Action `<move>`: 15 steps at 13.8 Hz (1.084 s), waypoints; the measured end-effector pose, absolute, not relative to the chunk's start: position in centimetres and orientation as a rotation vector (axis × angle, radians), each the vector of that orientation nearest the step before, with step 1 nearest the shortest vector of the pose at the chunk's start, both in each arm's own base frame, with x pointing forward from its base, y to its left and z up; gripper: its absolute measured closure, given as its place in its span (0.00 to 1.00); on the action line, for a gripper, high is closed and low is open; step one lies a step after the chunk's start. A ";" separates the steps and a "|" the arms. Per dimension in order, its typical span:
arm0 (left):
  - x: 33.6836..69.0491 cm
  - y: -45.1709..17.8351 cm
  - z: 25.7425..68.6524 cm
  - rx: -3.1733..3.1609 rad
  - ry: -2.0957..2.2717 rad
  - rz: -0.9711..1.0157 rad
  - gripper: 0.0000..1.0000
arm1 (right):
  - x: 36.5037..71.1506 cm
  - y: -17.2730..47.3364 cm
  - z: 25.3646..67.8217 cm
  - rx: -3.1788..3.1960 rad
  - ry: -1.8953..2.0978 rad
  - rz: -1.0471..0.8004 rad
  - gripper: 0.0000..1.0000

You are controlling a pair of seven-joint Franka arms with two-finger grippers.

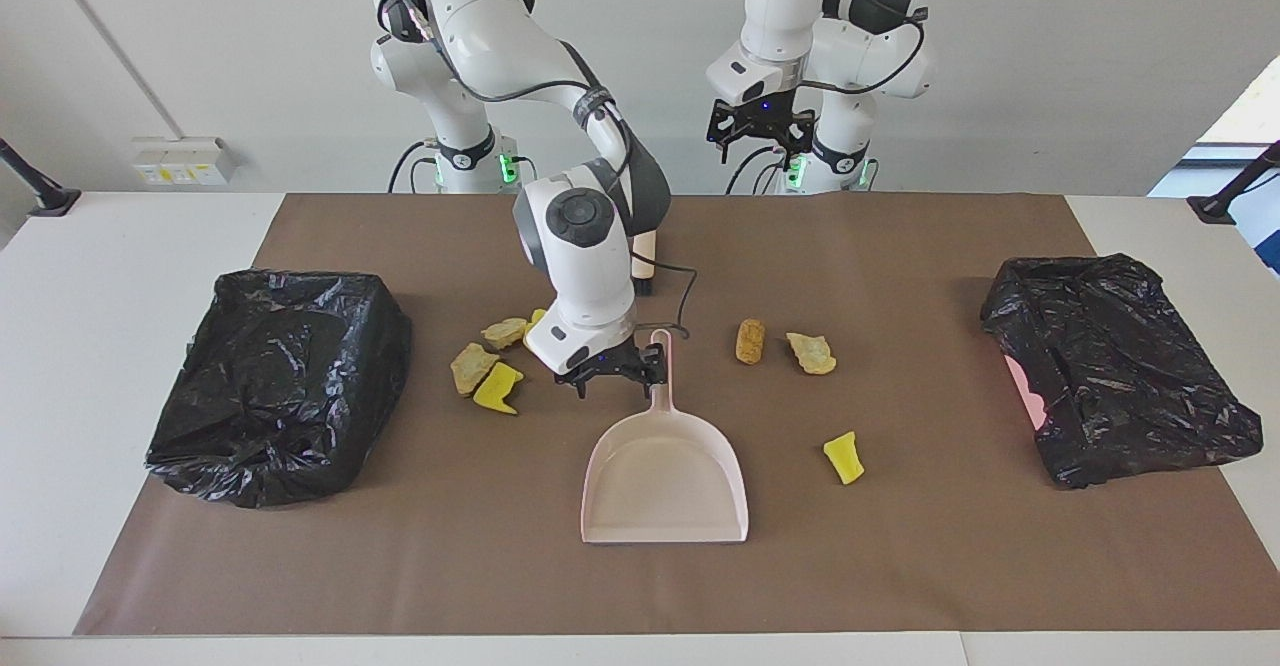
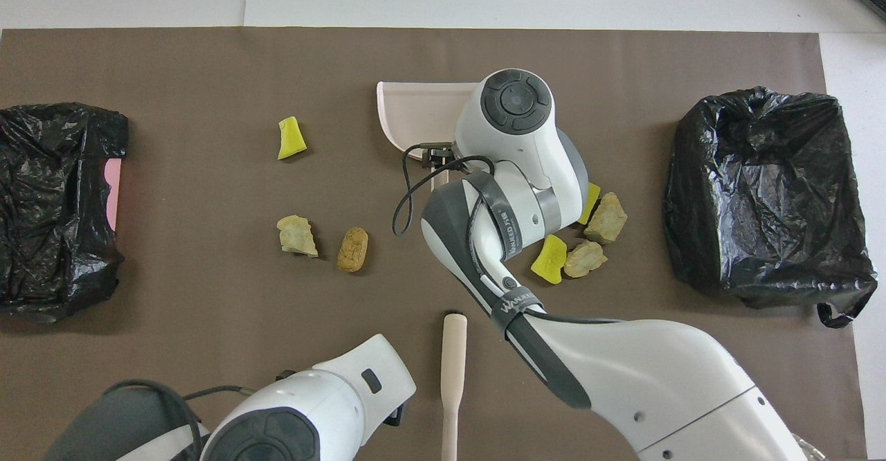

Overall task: Sweep and dump trash in bin
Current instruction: 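Grasp the dustpan with the right gripper while the left gripper grasps the brush, then move the dustpan with the right gripper while the left gripper lifts the brush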

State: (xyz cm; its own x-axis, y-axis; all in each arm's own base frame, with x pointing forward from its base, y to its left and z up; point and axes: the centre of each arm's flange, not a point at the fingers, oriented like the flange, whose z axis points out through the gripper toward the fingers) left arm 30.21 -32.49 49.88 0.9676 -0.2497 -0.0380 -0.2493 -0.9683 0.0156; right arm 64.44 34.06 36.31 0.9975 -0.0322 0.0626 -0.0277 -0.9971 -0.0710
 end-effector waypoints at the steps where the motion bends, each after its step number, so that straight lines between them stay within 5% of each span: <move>1: 29.0 -33.6 48.6 3.096 -0.379 -0.040 0.00 | 64.3 34.6 36.2 -3.070 0.034 -0.098 0.00; 11: 19.8 -42.5 37.2 3.098 -0.333 -0.045 0.00 | 62.8 36.9 35.9 -3.065 -0.028 -0.068 0.03; 15: 19.6 -42.1 35.8 3.125 -0.332 -0.073 0.00 | 61.8 37.7 35.5 -3.071 -0.051 -0.045 0.53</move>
State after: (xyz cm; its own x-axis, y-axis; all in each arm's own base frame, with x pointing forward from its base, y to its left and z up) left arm 19.57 -42.11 35.76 0.9766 -0.2101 -0.0464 -0.2102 -0.9777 0.0033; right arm 61.82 37.66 35.49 0.9990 0.0324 0.0304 0.0344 -0.9970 -0.0691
